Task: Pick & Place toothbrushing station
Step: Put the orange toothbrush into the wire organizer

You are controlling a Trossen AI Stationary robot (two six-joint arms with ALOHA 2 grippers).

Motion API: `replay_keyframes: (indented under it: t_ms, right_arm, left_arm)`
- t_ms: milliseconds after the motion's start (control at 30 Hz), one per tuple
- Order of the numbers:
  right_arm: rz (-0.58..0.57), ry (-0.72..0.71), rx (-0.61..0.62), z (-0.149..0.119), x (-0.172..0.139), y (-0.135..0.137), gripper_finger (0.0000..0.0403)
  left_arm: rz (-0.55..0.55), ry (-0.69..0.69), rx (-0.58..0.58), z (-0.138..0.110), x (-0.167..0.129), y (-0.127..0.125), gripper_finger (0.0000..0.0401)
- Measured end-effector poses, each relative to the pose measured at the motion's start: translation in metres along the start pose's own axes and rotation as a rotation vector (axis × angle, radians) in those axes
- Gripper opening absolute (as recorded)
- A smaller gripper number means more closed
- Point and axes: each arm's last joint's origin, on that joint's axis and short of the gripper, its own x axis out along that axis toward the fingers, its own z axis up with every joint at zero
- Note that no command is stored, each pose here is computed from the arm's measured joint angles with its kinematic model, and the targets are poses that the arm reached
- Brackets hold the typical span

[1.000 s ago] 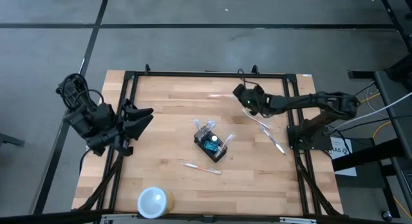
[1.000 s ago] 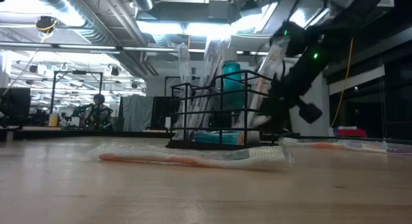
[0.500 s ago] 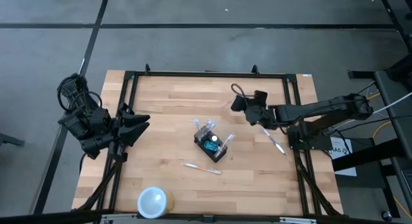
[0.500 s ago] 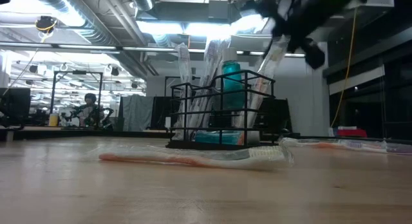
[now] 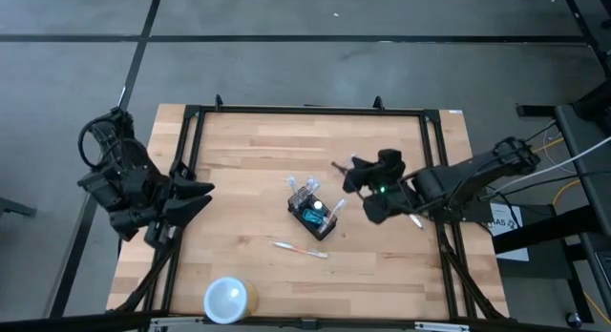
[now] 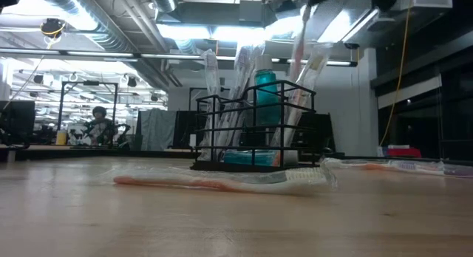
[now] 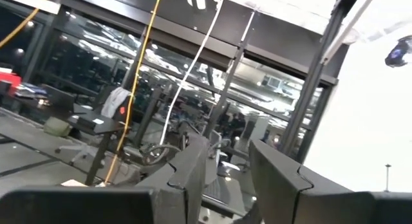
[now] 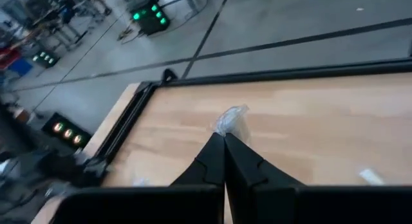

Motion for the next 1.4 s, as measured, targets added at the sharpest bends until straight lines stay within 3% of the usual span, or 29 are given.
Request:
replay_keyframes:
  t_ms: [300,500,700,1400]
  right_arm:
    - [0.087,0.073,-0.074,-0.026,-0.036,0.045,0.0000]
    - [0.020,0.088,-0.174,-0.028,-0.062,0.050,0.0000]
    - [0.022,0.114,-0.141,-0.027,-0.082,0.054,0.0000]
    - [0.005,0.155,-0.176,-0.058,-0.083,0.061,0.0000]
  left_arm:
    - [-0.038,0.018,-0.007,0.001,-0.007,-0.004,0.0113]
    - [-0.058,0.028,-0.013,0.001,-0.011,-0.006,0.0113]
    - [-0.067,0.031,-0.006,0.002,-0.013,-0.007,0.0113]
    - [-0.067,0.031,0.001,0.001,-0.013,-0.007,0.0113]
